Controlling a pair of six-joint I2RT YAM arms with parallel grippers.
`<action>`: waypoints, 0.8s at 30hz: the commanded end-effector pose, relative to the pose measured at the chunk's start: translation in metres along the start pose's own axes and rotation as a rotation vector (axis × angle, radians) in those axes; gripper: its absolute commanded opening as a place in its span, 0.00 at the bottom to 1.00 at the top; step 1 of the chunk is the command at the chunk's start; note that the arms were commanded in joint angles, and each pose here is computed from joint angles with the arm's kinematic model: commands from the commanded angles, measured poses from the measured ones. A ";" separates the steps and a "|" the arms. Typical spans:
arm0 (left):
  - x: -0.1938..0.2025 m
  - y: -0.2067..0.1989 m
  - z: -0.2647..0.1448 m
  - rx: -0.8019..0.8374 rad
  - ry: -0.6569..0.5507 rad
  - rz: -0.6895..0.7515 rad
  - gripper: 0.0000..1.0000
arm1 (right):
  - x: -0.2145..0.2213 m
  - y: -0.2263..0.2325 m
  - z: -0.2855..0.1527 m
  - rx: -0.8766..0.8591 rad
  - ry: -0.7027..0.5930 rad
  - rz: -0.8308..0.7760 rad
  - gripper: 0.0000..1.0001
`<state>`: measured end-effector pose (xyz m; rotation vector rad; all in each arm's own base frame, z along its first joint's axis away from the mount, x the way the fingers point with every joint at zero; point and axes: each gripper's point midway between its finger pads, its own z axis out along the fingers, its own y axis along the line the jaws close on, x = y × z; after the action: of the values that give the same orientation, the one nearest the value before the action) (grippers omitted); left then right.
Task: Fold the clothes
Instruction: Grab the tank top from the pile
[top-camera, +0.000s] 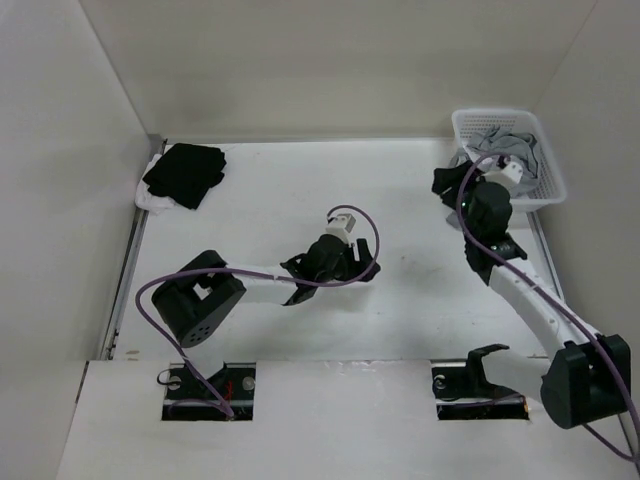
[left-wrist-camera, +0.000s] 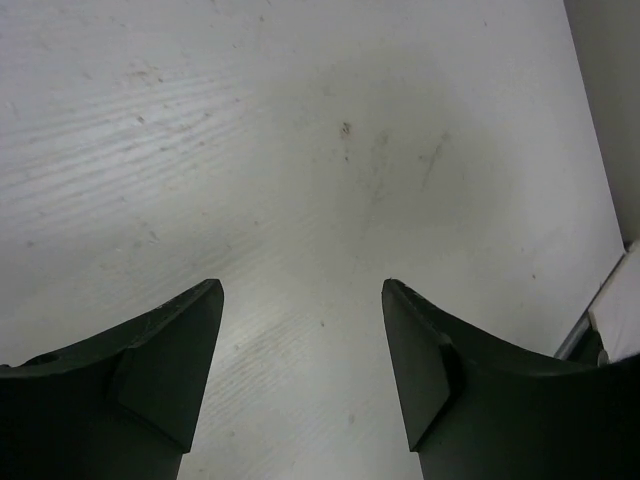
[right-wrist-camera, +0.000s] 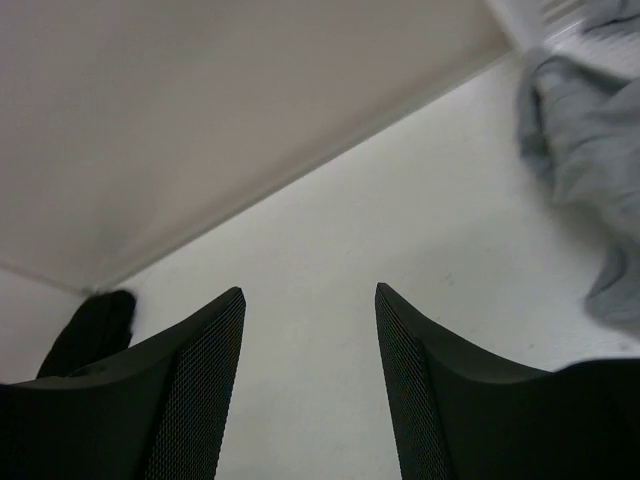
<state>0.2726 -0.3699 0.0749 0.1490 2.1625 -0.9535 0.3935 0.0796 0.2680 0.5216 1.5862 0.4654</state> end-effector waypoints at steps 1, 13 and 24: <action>-0.005 -0.034 -0.002 0.132 -0.019 0.013 0.64 | -0.048 -0.036 0.016 0.163 -0.089 -0.026 0.58; -0.010 -0.030 -0.012 0.168 -0.066 0.006 0.59 | -0.089 -0.144 0.062 0.518 -0.036 -0.070 0.07; -0.017 -0.012 -0.010 0.155 -0.086 -0.040 0.57 | -0.020 -0.211 0.110 0.607 0.187 -0.063 0.53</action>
<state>0.2739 -0.3611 0.0740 0.1294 2.1036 -1.0549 0.4790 -0.1083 0.1373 0.9326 1.9600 -0.0880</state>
